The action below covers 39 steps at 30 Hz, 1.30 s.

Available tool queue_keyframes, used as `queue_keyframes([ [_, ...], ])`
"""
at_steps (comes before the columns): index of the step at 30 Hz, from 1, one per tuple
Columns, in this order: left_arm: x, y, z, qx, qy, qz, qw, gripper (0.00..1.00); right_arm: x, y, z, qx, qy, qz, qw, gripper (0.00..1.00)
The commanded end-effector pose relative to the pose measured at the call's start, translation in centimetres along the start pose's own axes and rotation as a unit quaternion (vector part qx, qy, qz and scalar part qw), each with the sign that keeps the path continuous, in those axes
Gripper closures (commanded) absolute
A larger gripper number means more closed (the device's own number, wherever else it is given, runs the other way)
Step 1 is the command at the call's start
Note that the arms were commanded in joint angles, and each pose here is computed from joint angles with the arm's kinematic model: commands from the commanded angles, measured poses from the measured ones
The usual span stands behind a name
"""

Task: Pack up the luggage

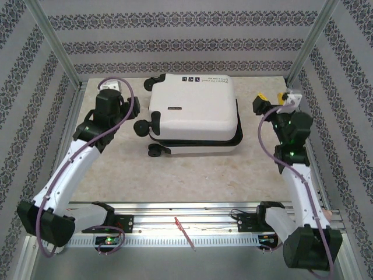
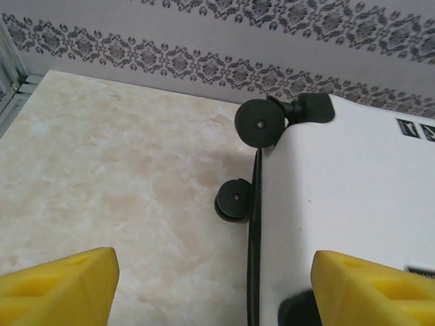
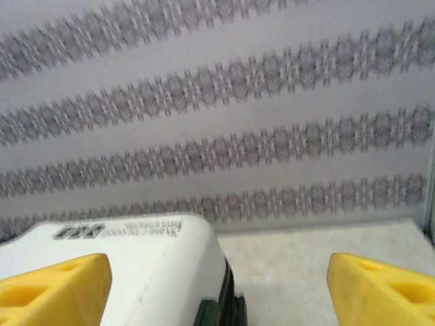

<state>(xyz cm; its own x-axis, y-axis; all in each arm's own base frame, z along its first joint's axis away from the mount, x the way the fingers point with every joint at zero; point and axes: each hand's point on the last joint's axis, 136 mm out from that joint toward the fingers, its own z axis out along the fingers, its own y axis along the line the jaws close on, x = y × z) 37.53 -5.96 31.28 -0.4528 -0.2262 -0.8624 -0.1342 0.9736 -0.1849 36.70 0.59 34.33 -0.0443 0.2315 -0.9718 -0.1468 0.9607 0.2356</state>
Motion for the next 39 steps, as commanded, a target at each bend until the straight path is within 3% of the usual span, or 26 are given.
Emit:
queue_keyframes([
  [1,-0.3,1.1,2.1,-0.011,0.032,-0.004,0.999,0.25,3.0,-0.2,1.5,-0.007,0.117,0.036,0.992,0.14],
  [5,1.1,2.1,5.7,-0.025,0.077,-0.006,0.997,0.27,5.4,0.4,4.3,-0.044,0.181,0.104,0.977,0.13],
  [10,3.6,4.3,10.9,-0.056,0.128,-0.003,0.990,0.32,9.5,-2.9,6.9,0.024,0.229,0.147,0.962,0.16],
  [14,4.9,3.1,13.7,-0.027,0.156,-0.012,0.987,0.34,13.2,-5.4,8.2,0.075,0.271,0.161,0.946,0.17],
  [18,5.5,1.6,15.2,0.004,0.168,-0.029,0.985,0.35,17.5,-7.3,9.5,0.111,0.331,0.181,0.920,0.27],
  [29,8.1,-5.4,14.5,0.104,0.184,-0.034,0.977,0.35,23.6,-4.8,12.7,0.041,0.399,0.236,0.885,0.34],
  [34,9.5,-7.0,13.1,0.122,0.185,-0.032,0.975,0.36,25.4,-0.4,14.3,-0.018,0.432,0.229,0.872,0.36],
  [39,10.5,-5.8,11.1,0.106,0.173,-0.070,0.977,0.38,26.5,5.2,16.3,-0.086,0.450,0.221,0.861,0.37],
])
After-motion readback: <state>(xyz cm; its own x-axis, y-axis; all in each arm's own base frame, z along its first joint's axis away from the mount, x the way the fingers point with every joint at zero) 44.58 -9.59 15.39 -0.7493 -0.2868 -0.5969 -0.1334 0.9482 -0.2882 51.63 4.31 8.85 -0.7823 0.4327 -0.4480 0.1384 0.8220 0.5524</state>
